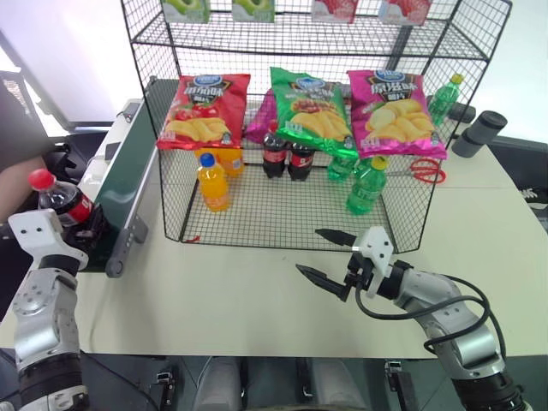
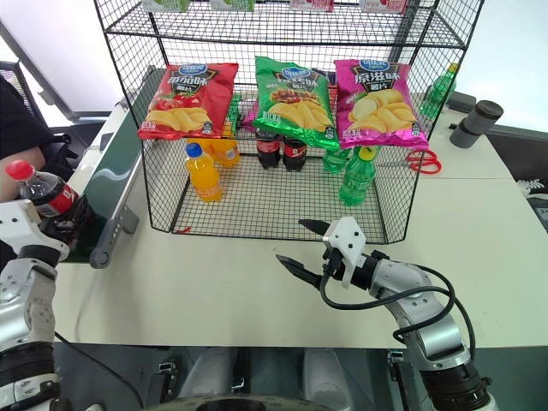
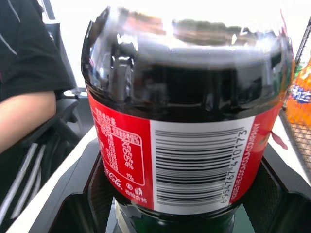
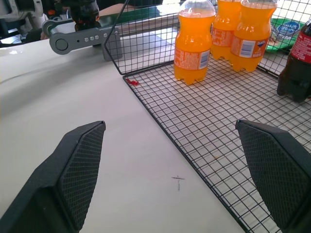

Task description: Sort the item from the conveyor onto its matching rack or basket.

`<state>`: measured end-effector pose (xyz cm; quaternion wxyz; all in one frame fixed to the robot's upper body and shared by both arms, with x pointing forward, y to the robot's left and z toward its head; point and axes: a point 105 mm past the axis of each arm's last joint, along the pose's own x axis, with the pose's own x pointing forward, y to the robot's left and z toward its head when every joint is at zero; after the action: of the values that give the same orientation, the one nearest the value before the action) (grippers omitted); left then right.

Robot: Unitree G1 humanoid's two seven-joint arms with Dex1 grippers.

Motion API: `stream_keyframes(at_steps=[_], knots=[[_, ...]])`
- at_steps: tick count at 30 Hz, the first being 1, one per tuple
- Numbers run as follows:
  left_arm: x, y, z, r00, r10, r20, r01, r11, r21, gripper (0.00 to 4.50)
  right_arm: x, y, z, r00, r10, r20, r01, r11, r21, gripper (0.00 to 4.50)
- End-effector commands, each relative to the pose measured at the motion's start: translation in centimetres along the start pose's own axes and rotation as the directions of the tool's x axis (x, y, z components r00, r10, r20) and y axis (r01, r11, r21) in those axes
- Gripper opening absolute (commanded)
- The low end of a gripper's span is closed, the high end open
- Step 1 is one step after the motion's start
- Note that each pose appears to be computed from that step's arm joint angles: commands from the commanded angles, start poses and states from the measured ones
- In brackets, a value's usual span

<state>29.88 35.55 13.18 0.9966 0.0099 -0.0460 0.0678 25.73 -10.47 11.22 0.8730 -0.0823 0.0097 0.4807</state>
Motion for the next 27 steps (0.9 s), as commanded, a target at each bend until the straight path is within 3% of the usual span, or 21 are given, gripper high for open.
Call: stream_keyframes(at_steps=[1, 3, 6, 11, 20, 27], knots=[[0.0, -2.0, 7.2, 0.964, -0.216, 0.156, 0.209, 0.976, 0.062, 2.96, 0.1, 0.3, 1.7, 0.998, 0.025, 0.059, -0.024, 0.999, -0.021, 4.5], [-0.4, -4.2, 8.2, 0.92, -0.372, 0.127, 0.367, 0.928, 0.059, 2.96, 0.2, 0.2, 2.1, 0.996, 0.029, 0.08, -0.029, 1.0, -0.003, 4.5], [-2.0, -9.5, 8.4, 0.779, -0.626, 0.034, 0.625, 0.78, 0.036, 2.96, 0.4, 0.0, 3.2, 0.993, 0.047, 0.111, -0.05, 0.998, 0.03, 4.5], [-3.9, -16.6, 6.6, 0.548, -0.833, -0.077, 0.836, 0.549, 0.011, 2.96, 0.9, 0.2, 5.0, 0.985, 0.077, 0.156, -0.087, 0.994, 0.061, 4.5], [-4.4, -26.0, 5.0, 0.234, -0.972, -0.023, 0.972, 0.234, 0.028, 2.96, 1.8, 1.1, 7.1, 0.976, 0.097, 0.193, -0.12, 0.987, 0.111, 4.5], [-5.4, -29.0, 4.2, 0.086, -0.996, -0.016, 0.993, 0.084, 0.088, 2.96, 2.6, 1.2, 7.8, 0.974, 0.071, 0.217, -0.103, 0.984, 0.143, 4.5]])
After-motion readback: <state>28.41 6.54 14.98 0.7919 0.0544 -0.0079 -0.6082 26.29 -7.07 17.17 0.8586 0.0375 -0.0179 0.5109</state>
